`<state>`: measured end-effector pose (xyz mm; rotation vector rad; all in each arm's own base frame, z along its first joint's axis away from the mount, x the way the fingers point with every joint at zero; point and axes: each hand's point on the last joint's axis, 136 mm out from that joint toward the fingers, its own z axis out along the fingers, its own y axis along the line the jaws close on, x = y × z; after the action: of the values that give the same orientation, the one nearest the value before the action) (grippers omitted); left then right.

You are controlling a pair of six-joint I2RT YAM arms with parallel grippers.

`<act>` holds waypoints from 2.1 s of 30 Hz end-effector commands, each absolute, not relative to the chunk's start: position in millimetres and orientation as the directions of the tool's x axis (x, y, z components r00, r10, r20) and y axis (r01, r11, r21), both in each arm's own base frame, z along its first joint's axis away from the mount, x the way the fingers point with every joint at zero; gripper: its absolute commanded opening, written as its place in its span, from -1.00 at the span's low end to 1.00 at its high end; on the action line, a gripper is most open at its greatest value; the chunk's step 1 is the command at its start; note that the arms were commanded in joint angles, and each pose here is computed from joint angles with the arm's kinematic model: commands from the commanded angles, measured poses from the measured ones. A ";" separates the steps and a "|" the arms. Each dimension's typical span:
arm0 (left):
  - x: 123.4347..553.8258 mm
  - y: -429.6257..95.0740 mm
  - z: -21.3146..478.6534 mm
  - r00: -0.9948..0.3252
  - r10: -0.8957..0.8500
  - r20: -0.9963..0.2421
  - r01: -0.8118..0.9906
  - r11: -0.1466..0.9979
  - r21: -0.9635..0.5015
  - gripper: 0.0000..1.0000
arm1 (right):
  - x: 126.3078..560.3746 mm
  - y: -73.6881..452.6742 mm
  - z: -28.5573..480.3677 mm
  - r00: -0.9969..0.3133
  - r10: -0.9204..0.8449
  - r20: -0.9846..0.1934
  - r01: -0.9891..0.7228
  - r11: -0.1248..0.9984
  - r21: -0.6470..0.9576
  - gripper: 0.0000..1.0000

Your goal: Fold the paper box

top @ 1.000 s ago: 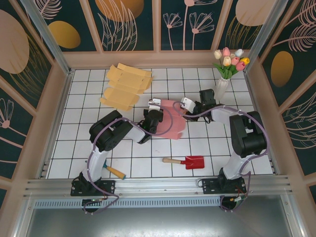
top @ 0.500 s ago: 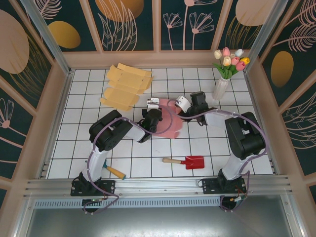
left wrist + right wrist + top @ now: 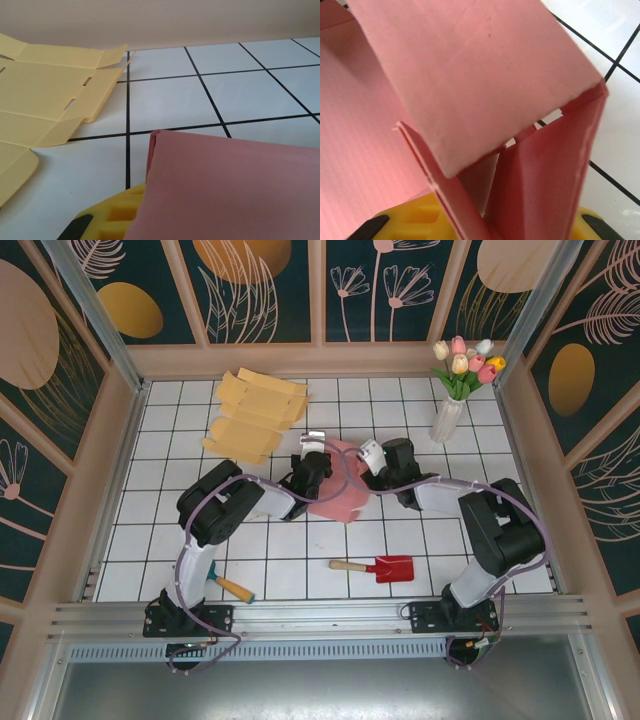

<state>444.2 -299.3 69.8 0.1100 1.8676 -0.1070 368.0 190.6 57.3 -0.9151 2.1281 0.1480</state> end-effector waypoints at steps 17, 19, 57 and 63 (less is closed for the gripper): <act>419.0 -328.0 98.2 -0.362 -0.013 -0.932 0.272 0.955 -0.119 -1.00 | 346.9 192.6 156.6 -0.269 -0.261 -0.927 -0.646 0.763 -0.028 -0.62; 417.5 -327.1 97.1 -0.358 -0.007 -0.934 0.270 0.956 -0.111 -1.00 | 344.4 189.0 160.4 -0.260 -0.240 -0.935 -0.646 0.763 -0.016 -0.61; 393.8 -326.3 116.8 -0.444 -0.178 -0.878 0.209 0.932 -0.295 -1.00 | 373.2 194.8 154.4 -0.205 -0.140 -0.969 -0.236 0.968 -0.090 -0.54; 393.8 -301.2 103.9 -0.445 -0.215 -0.869 0.079 0.958 -0.277 -1.00 | 384.6 164.6 152.9 -0.223 -0.052 -0.973 -0.015 0.999 -0.050 -0.89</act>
<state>399.9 -302.8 98.2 -0.0430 2.0023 -0.3339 373.0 177.8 129.2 -0.2697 1.8629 -0.0140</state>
